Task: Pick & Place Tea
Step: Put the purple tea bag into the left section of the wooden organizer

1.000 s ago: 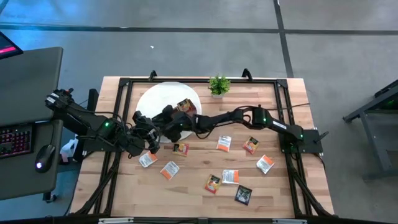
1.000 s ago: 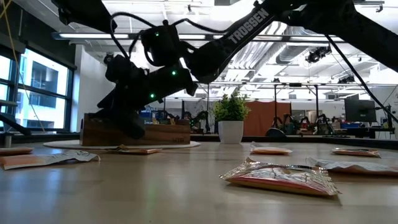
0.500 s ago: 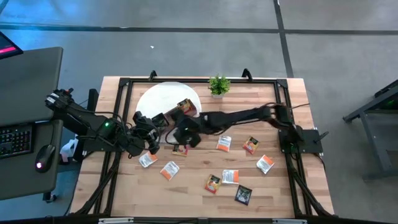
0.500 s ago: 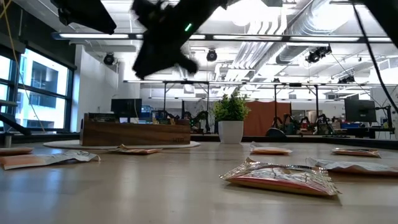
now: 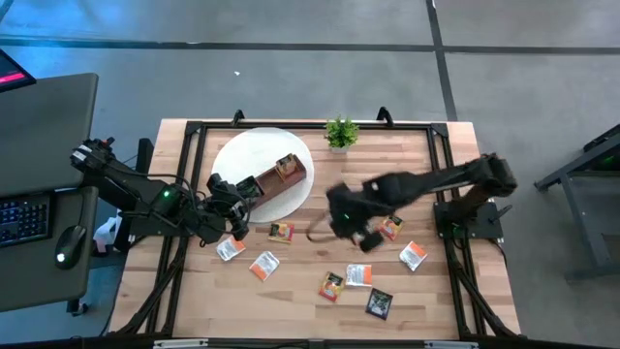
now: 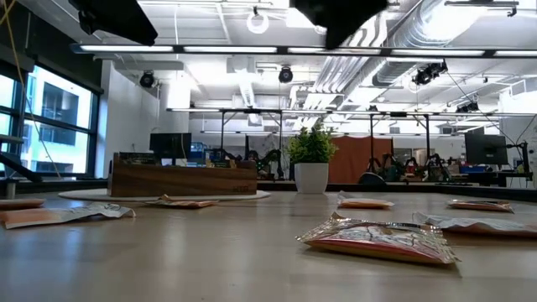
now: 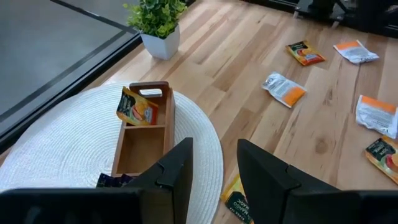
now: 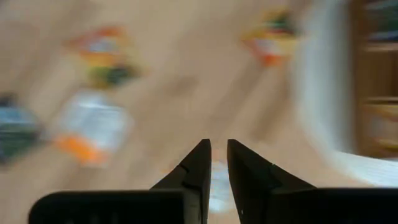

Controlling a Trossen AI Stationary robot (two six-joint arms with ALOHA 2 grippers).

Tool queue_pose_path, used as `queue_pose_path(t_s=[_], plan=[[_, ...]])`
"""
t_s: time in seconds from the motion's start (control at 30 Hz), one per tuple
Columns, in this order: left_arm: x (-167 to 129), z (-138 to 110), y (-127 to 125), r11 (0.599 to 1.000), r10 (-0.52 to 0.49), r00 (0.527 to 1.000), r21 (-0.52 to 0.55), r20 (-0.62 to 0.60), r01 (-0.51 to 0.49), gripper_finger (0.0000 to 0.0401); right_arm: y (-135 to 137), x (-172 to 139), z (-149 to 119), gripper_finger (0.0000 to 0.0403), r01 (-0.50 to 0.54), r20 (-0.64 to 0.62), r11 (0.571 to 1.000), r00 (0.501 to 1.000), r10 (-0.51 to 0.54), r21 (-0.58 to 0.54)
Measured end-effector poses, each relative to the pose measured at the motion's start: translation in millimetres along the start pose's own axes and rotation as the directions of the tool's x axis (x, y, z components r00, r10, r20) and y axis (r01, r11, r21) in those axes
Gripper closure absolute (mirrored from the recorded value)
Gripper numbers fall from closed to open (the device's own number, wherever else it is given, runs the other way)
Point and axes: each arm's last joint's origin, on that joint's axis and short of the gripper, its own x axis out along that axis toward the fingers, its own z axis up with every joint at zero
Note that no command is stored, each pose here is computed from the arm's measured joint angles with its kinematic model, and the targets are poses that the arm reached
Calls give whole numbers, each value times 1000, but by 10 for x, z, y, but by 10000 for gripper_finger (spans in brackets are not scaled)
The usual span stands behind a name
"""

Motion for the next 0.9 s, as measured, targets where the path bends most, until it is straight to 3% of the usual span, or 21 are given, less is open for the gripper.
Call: queue_pose_path(t_s=[0.13,0.3,0.4,0.53,0.73,0.83,0.9], plan=[[0,4,-3,1000,-2,1000,-4,3,2,278,418,201,-215,356,-175,137,981,977,163,83],[0,10,-7,1000,-4,1000,-11,9,4,278,874,400,-451,349,-234,230,955,954,190,184],[0,19,-13,1000,-5,1000,-23,19,5,278,1058,493,-566,344,-222,223,926,962,157,305],[0,27,-16,999,1,999,-34,32,0,277,1215,600,-686,336,-222,164,849,973,162,479],[-2,52,-24,998,17,997,-57,70,-13,278,1461,784,-748,307,-295,143,835,955,259,463],[-2,67,-35,997,10,997,-71,81,-4,278,1533,865,-730,287,-330,135,806,943,304,492],[-2,66,-35,997,9,997,-71,80,-3,278,1590,930,-730,275,-336,117,759,937,329,558]])
